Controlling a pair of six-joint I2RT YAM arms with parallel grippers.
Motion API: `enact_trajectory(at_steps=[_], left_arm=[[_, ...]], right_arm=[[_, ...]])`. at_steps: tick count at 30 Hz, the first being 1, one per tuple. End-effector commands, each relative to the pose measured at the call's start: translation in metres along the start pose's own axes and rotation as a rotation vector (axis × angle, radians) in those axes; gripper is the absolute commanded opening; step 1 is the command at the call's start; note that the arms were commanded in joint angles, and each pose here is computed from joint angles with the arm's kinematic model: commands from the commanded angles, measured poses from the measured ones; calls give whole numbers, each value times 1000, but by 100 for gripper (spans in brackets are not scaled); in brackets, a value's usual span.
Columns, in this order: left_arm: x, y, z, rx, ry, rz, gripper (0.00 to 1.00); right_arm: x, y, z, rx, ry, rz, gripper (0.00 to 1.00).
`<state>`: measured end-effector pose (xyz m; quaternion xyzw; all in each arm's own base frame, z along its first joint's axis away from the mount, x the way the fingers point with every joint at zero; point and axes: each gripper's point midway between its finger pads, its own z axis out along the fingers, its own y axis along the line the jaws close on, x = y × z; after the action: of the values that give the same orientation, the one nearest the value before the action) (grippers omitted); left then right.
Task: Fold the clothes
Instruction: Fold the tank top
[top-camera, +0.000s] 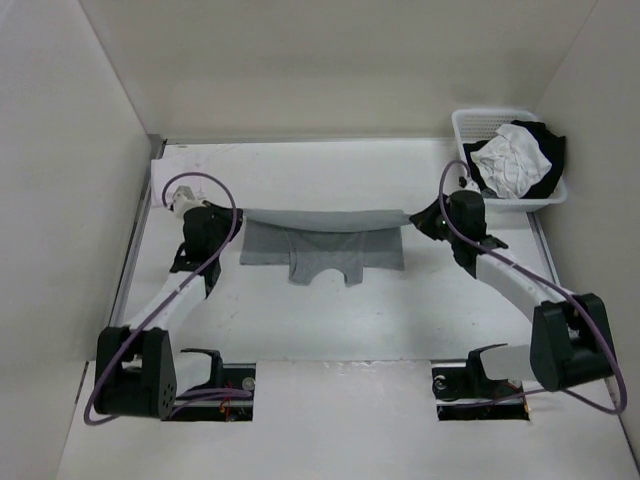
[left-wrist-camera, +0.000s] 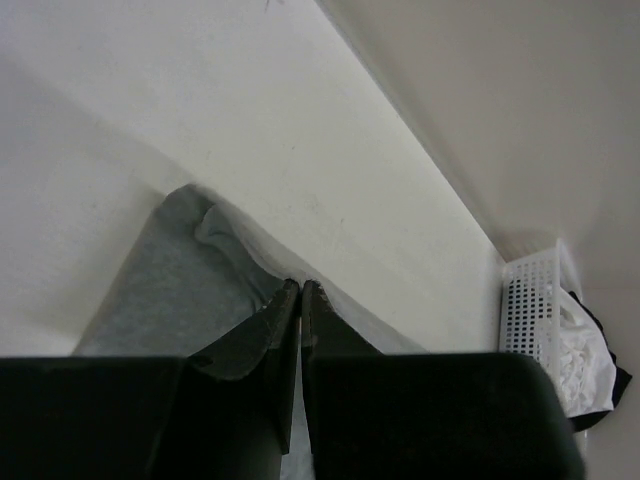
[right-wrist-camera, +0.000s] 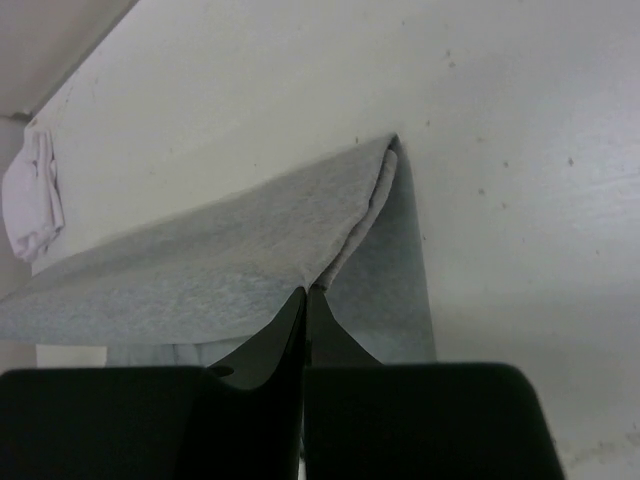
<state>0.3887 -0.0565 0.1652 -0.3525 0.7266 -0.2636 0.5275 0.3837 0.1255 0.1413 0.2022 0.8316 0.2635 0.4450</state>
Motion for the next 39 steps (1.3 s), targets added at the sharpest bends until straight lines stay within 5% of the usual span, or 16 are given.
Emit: enact_trajectory(at_steps=[1,14,20,24,27,33,39], left_arm=[[-2,1,-23,57,-23,-17,1],[40,92,-92,-80,54,-32,2],[54,122,-93,-156,94,-66,10],[37,103,-97,-99,49,-69,26],[27,78,-96,-38,16,-55,27],[93,9,-78,84,178,56,27],[170,-18,-66,128,326,155,26]], right_arm=[[-12,18,-23,-80,-110,10,0],[87,-49,-65,25,37,66,2],[112,-64,-68,69,73,98,14],[93,-62,-69,96,11,61,39],[83,-47,-61,86,15,-10,51],[91,-36,-26,81,89,-51,57],[103,-48,-3,122,156,-22,52]])
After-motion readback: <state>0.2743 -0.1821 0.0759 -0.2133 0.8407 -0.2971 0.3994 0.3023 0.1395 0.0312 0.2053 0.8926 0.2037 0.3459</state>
